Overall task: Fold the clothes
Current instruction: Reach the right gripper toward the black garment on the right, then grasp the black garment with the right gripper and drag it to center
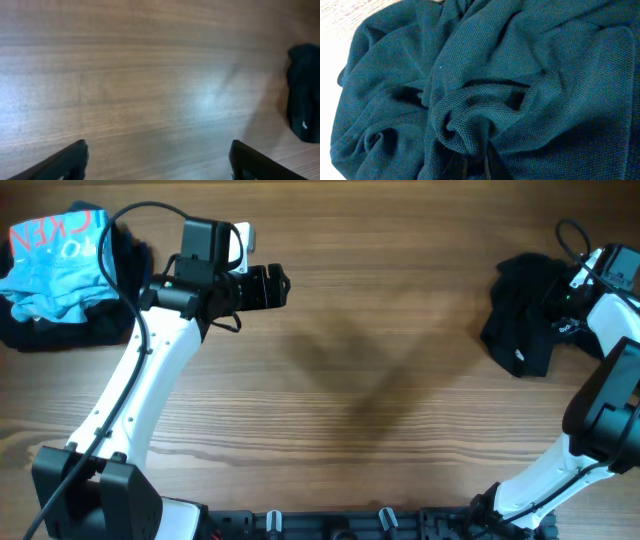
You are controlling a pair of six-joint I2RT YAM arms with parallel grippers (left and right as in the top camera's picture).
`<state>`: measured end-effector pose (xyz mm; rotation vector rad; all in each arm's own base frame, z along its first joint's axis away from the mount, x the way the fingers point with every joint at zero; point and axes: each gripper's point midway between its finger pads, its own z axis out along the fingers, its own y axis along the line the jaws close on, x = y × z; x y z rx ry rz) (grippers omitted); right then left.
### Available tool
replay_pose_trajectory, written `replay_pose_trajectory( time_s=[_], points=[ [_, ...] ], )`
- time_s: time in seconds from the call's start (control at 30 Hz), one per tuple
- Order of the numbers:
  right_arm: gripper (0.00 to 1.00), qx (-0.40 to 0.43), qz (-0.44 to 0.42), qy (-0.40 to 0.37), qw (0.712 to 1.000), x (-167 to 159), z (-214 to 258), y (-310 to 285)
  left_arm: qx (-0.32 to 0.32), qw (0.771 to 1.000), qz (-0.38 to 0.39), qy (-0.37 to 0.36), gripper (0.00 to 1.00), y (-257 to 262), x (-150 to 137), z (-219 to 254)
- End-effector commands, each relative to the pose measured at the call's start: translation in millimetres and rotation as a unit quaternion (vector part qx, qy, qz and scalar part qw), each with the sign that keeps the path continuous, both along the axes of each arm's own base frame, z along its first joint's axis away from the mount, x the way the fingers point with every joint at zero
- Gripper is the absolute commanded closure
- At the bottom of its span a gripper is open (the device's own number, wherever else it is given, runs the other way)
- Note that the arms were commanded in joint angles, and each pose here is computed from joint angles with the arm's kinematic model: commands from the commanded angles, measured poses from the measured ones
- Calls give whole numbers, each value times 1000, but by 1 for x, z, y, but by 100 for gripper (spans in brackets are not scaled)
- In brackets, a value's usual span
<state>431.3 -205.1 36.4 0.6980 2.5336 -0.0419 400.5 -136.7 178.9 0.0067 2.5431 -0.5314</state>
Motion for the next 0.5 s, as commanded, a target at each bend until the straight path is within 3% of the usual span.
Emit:
replay_pose_trajectory(
  time_s=[0.0,0.13,0.47],
  points=[
    [96,9,11,-56,998,12,52,9,2,1000,-5,-24,25,-3,10,9],
    [96,28,60,-108,992,20,110,46,-12,1000,12,-25,46,-4,13,12],
    [96,25,204,-193,959,13,238,183,-26,999,6,-24,62,-9,11,15]
  ],
)
